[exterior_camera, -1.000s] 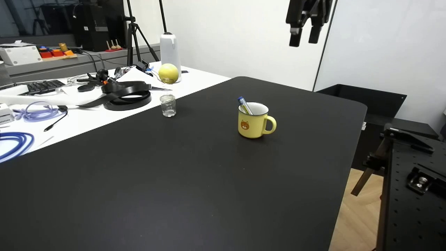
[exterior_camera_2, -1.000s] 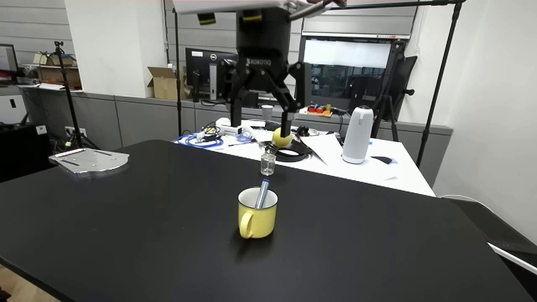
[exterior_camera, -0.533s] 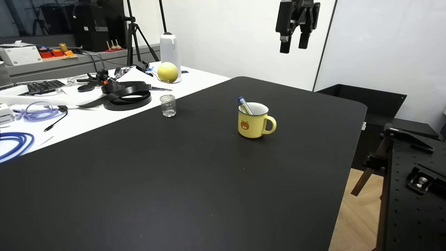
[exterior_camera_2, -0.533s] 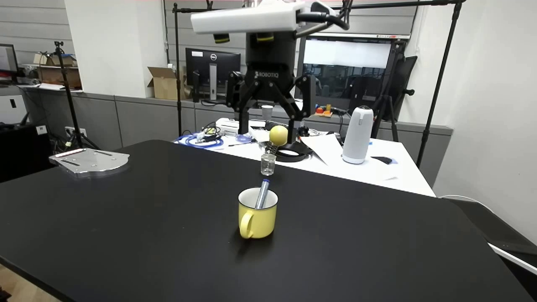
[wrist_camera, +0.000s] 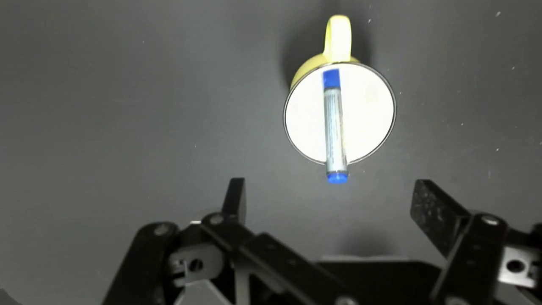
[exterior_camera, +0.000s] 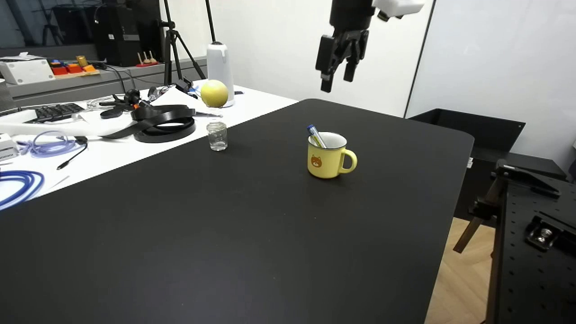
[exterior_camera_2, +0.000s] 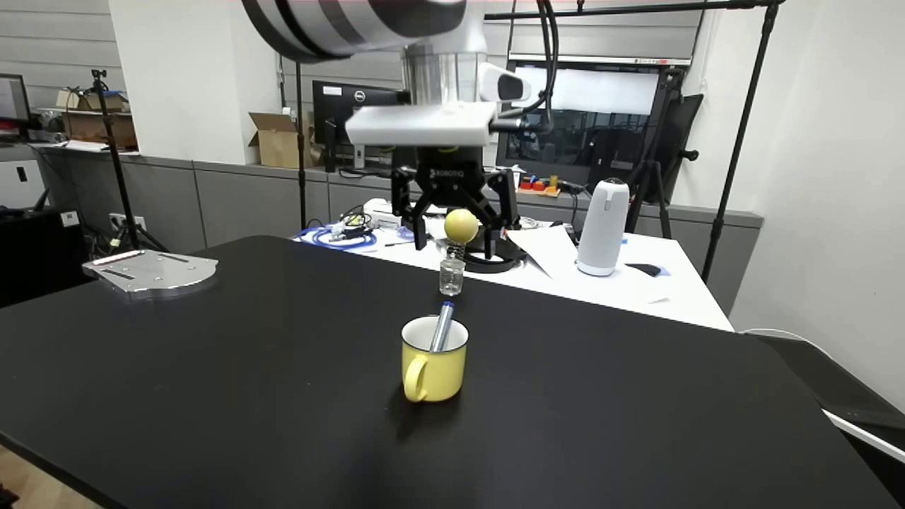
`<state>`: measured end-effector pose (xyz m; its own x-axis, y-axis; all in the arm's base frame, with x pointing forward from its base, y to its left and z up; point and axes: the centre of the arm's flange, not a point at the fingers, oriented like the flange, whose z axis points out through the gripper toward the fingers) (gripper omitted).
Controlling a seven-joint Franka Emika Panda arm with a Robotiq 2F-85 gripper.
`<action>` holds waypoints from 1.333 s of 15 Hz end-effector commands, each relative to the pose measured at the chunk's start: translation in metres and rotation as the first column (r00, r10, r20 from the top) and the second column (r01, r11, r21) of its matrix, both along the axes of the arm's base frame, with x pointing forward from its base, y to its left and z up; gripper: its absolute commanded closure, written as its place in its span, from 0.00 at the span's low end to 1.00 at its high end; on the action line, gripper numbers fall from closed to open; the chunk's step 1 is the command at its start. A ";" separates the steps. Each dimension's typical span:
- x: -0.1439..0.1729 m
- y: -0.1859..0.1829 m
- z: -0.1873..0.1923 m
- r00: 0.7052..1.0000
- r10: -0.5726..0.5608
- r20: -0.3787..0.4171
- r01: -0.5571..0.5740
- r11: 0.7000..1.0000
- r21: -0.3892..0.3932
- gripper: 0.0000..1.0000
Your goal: Take the marker out of the cup and put it on the table
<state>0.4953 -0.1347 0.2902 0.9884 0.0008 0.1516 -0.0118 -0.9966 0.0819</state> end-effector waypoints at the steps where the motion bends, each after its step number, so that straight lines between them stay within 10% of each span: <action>1: 0.058 -0.005 -0.038 0.997 0.001 0.076 0.001 1.000 -0.029 0.00; 20: 0.059 0.013 -0.087 0.999 -0.030 -0.041 0.035 0.991 0.131 0.00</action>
<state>0.5566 -0.1177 0.2015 0.9916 -0.0389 0.1236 -0.0347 -0.9987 -0.0361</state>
